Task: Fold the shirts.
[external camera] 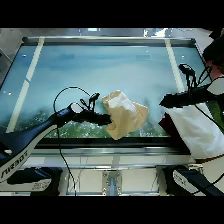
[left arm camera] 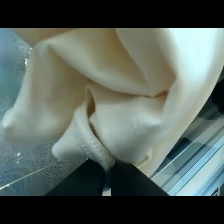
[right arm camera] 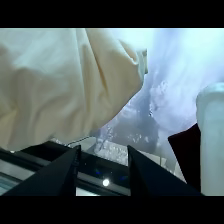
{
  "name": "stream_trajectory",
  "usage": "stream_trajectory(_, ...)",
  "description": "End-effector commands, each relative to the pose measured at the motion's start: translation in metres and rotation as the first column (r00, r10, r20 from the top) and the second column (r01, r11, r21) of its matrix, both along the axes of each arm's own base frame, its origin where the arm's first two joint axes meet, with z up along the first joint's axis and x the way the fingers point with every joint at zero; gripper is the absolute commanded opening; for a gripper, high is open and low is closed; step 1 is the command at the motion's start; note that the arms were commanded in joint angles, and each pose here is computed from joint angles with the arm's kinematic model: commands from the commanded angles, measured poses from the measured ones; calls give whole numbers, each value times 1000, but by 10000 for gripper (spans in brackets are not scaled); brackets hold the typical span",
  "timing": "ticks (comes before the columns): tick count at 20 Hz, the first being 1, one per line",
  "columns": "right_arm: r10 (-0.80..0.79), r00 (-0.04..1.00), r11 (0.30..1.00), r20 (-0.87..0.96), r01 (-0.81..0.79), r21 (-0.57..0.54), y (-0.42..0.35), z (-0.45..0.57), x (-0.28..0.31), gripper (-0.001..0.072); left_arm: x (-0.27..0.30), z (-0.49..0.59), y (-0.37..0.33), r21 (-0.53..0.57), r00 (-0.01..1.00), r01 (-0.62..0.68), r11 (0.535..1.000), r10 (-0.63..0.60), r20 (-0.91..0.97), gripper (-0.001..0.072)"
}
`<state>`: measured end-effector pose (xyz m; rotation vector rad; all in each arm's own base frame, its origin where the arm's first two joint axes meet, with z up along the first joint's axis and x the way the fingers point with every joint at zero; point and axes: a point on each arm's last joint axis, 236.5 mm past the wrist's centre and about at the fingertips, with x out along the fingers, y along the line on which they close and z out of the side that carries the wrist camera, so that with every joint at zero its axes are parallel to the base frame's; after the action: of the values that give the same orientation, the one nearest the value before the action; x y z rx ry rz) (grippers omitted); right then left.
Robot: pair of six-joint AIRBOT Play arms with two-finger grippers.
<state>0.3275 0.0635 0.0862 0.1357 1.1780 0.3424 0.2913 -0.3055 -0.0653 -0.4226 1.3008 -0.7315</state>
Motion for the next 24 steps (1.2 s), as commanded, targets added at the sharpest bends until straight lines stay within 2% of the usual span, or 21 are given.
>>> stream_trajectory(1,-61,995,998,73,60,7,-5,-10,28,345,10,24,18,-36,1000,-28,999,29,11,14)
stream_trajectory(8,-85,962,970,-258,139,199,33,-119,48,346,34,108,62,-130,978,-111,985,131,160,14)
stream_trajectory(10,-81,942,962,-325,159,220,44,-147,48,346,32,126,64,-147,969,-108,983,137,205,14)
stream_trajectory(13,-41,937,969,-348,122,213,69,-178,49,346,30,135,64,-155,964,-103,983,137,227,14)
stream_trajectory(17,80,939,976,-335,-5,218,109,-198,39,347,30,135,64,-154,965,-103,983,137,226,14)
stream_trajectory(22,121,935,971,-334,-41,235,129,-197,32,335,31,135,64,-154,964,-104,983,137,226,14)
stream_trajectory(23,142,934,967,-328,-60,247,134,-195,30,147,31,135,64,-154,964,-104,983,137,226,13)
stream_trajectory(24,152,935,963,-319,-67,262,140,-192,30,16,31,135,64,-154,964,-104,983,137,226,14)
